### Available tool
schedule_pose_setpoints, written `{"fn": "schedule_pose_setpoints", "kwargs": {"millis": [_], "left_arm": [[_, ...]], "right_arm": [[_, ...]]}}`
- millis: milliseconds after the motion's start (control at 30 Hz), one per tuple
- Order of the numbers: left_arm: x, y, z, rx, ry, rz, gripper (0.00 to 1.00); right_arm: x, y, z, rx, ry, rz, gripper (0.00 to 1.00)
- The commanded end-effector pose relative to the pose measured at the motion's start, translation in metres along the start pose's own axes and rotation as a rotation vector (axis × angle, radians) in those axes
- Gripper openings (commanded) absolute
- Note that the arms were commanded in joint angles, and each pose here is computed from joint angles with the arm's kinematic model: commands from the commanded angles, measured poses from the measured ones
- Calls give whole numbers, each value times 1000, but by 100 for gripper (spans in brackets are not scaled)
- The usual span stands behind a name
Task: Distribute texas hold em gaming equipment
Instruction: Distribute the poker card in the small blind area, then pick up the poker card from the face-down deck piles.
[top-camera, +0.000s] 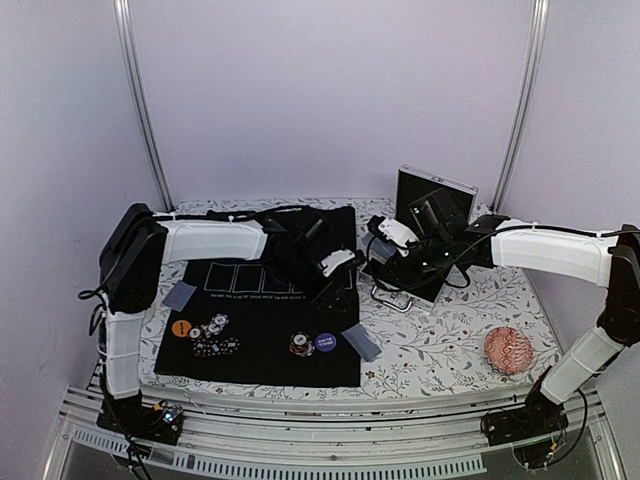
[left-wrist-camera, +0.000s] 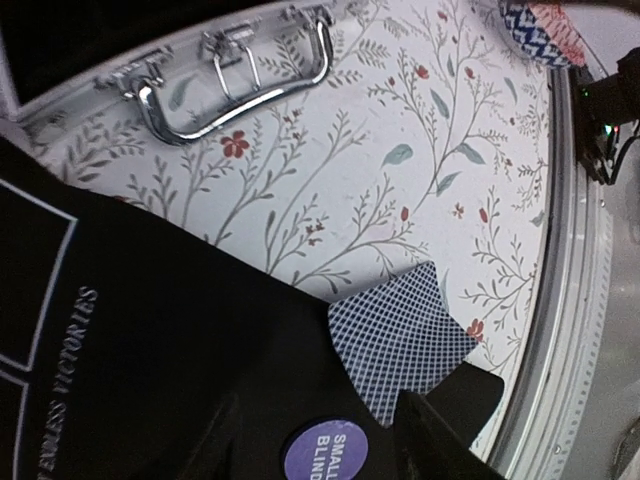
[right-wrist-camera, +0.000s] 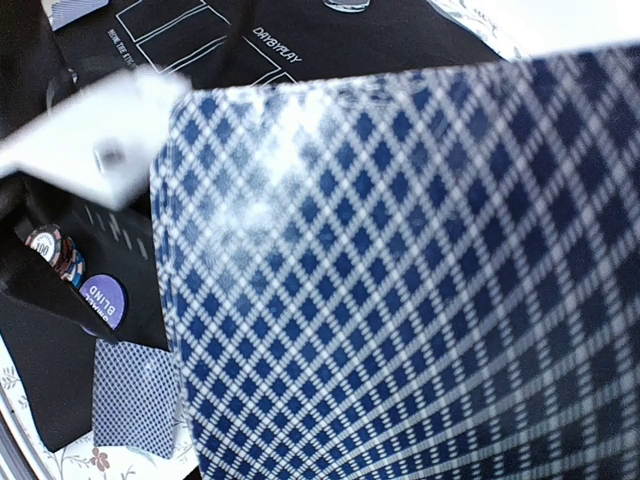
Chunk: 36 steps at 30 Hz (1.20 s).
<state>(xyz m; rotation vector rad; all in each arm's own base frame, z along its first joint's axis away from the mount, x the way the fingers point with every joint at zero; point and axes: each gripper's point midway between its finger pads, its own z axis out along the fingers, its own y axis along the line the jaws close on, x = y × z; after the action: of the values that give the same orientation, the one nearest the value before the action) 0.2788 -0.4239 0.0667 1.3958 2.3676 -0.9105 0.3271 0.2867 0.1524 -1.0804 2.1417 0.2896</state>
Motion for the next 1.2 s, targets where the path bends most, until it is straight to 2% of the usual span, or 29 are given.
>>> {"fn": "schedule_pose_setpoints", "kwargs": {"millis": [0,133,233,300,367,633,867,1067,1167], "left_arm": [[-28,15,-57,-115,-138,-11,57],[-59,15,-125,-121,-367,-71,64],[-77,-2,-181,-41,-587,-73,76],[-79,-13,-202,-15,-684,-58,87],[-78,-19,-210,-15,-726,-38,91],[-66,-5,-191,-71,-648,-84,92],[-64,6,-184,-136,-621,-102,91],[-47,17,-165,-192,-507,-101,82],[-45,26,-168,-252,-500,-114,63]], "right_arm": [[-13,1,-12,-15,-46,8,37],[-23,13,-14,-59,-78,-4,38],[-33,25,-12,-74,-96,-32,38],[-40,34,-9,-88,-97,-53,38],[-51,46,-7,-113,-113,-76,38],[-84,84,3,-191,-155,-138,38],[-88,103,19,-214,-127,-179,38],[-90,105,18,-209,-132,-186,38],[-89,106,19,-215,-130,-186,38]]}}
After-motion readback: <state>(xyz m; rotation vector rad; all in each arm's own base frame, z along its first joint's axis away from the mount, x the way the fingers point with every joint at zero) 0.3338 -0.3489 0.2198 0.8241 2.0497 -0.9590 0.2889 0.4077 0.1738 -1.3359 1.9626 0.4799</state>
